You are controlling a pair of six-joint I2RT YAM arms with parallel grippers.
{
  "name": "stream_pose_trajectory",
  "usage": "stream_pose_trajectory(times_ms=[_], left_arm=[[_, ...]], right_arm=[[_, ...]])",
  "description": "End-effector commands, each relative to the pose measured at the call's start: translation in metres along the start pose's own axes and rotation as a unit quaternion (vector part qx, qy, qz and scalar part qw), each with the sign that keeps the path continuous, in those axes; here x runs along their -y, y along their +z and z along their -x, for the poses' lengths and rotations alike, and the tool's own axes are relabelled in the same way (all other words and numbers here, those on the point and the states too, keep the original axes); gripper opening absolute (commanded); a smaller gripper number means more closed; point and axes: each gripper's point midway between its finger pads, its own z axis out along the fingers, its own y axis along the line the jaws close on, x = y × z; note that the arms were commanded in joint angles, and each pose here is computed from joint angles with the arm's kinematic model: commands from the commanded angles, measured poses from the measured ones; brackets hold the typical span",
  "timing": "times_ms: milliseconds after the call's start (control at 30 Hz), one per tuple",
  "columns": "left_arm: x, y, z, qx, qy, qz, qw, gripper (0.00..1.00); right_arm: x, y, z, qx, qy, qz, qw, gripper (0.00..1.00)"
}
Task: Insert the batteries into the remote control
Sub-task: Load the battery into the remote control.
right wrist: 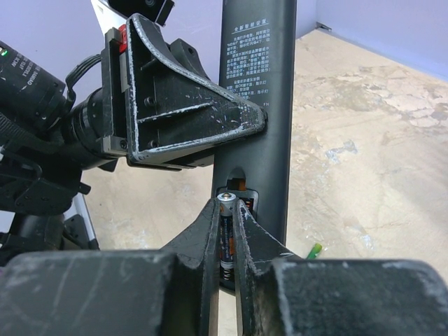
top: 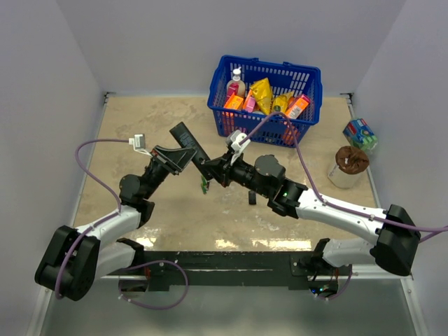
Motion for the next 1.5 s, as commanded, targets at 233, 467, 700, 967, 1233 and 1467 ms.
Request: stream_pose_trajectory(times_ms=[233, 467, 700, 967, 1233, 1467], left_arm=[[0.070, 0.004, 0.023, 0.037, 0.050, -0.130, 0.990, 0.00], [0.072, 0.003, 0.022, 0.036, 0.052, -0.134, 0.989, 0.00], [0.072, 0.003, 0.022, 0.035, 0.053, -0.135, 0.989, 0.00], [0.073, 0.002, 0.022, 0.035, 0.053, -0.137, 0.989, 0.00], [0.074, 0.002, 0.021, 0.033, 0.050, -0.138, 0.989, 0.00], [0.072, 0.004, 0.019, 0.024, 0.046, -0.132, 0.990, 0.00]], right_arm=[[-0.002, -0.005, 0.010, 0.004, -0.006, -0.002, 1.000, 0.17], [-0.003, -0.005, 0.016, 0.010, -0.007, -0.001, 1.000, 0.23], [0.000, -0.007, 0.020, 0.016, -0.008, -0.011, 1.000, 0.29], [0.000, -0.011, 0.030, 0.027, -0.014, -0.015, 0.999, 0.39], [0.004, -0.018, 0.045, 0.035, -0.027, -0.030, 0.999, 0.49], [-0.008, -0.038, 0.075, 0.023, -0.123, 0.005, 0.992, 0.82]])
